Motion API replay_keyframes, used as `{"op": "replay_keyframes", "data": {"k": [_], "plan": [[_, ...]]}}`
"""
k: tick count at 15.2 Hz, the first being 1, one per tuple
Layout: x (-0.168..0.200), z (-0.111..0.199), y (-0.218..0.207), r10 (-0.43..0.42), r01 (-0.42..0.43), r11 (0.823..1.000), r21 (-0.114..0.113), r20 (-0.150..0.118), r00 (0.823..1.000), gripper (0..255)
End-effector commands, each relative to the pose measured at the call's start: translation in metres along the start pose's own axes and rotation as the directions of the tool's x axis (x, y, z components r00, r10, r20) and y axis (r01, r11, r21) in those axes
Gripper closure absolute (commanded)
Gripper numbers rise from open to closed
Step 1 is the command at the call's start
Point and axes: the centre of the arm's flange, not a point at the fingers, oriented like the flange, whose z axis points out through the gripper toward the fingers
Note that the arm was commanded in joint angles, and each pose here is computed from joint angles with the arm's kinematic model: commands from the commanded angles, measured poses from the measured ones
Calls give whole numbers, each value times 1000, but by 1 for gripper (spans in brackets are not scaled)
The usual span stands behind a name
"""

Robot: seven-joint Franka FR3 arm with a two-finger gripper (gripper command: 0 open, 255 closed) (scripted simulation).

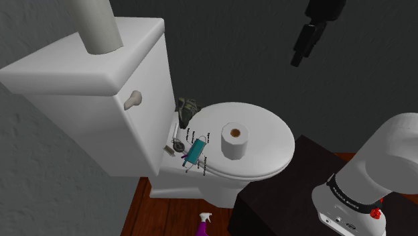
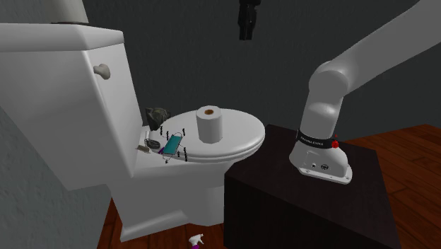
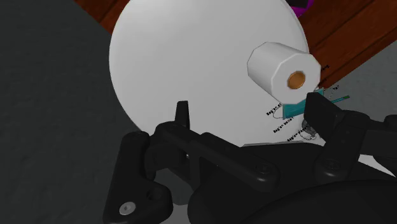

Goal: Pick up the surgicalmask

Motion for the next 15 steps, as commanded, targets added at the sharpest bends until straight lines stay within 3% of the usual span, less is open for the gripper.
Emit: {"op": "replay_keyframes", "data": {"k": [1,15], "plan": [[0,0,0,0,0,1000,0,0,1000,0],[82,127,-118,44,-43,997,-62,18,999,0]]}}
